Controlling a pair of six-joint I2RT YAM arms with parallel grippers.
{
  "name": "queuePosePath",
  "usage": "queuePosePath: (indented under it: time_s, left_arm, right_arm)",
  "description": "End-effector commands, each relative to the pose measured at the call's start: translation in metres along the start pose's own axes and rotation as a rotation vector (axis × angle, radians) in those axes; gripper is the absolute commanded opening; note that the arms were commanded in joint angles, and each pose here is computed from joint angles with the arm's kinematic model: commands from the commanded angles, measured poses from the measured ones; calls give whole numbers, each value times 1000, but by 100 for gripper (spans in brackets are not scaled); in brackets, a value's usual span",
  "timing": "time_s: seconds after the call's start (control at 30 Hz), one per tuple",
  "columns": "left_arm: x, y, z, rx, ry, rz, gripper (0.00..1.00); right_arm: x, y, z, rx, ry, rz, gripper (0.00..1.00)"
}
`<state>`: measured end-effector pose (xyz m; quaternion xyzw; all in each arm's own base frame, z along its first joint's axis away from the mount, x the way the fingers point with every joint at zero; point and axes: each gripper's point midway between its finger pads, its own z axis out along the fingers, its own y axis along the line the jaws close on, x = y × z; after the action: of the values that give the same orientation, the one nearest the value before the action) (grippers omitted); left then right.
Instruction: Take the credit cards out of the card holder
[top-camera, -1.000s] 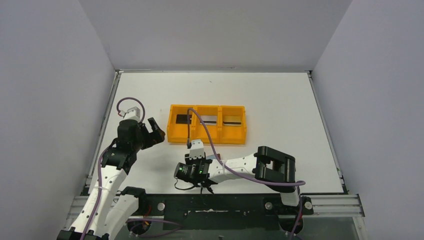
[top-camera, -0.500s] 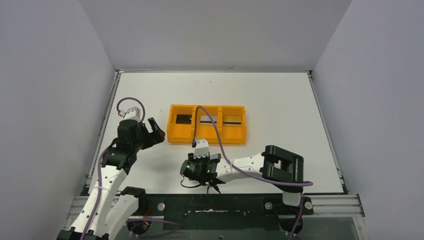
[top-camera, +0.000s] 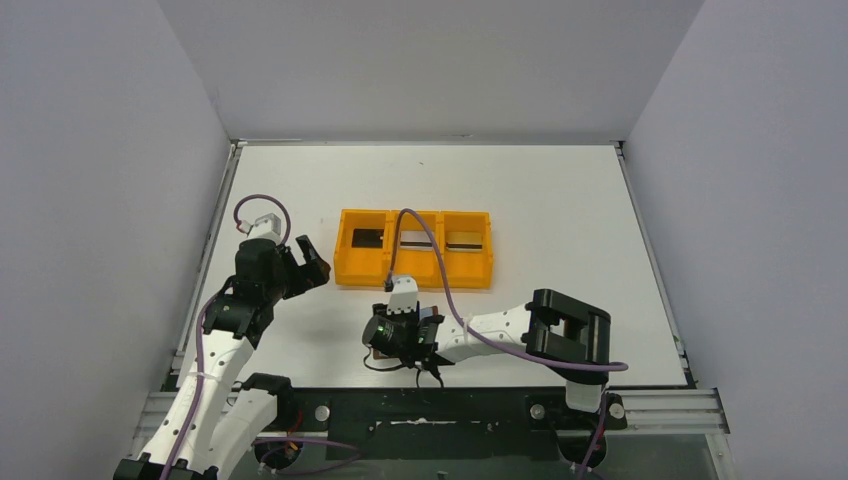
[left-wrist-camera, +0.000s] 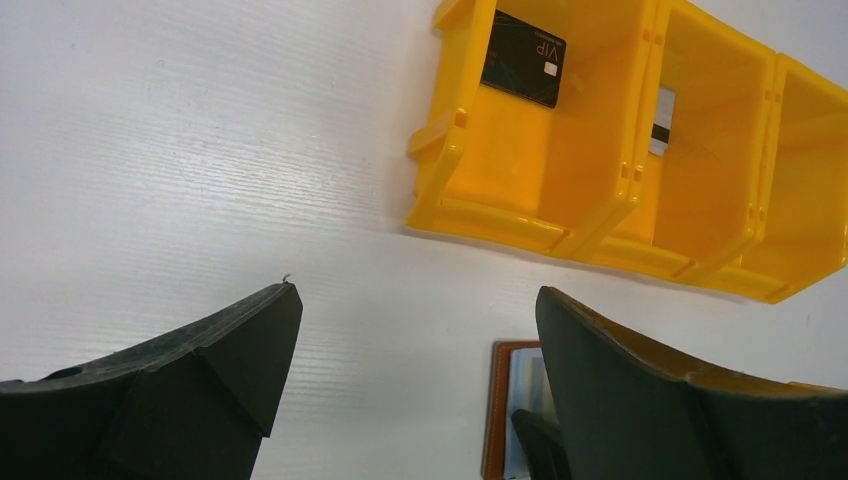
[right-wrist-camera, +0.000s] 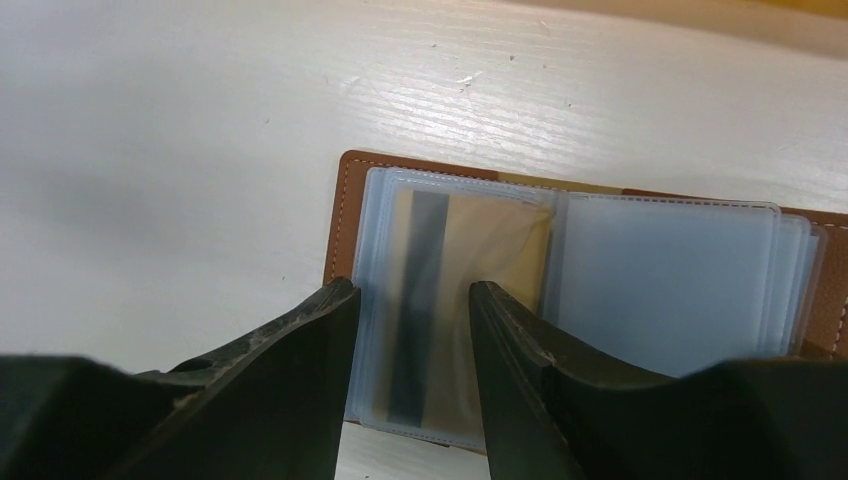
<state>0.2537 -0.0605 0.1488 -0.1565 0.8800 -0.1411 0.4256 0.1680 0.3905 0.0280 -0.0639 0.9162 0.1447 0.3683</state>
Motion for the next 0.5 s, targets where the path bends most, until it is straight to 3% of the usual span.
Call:
queuePosePath:
  time_s: [0.0,0.47]
  left_arm:
    - [-17,-11,-1,44,-61,14,89]
    - [-16,-12,-1,46,-61,16,89]
  right_arm:
    - [0,-1,-5,-16,5,21,42]
    - [-20,1,-11,-11,-37,32,7]
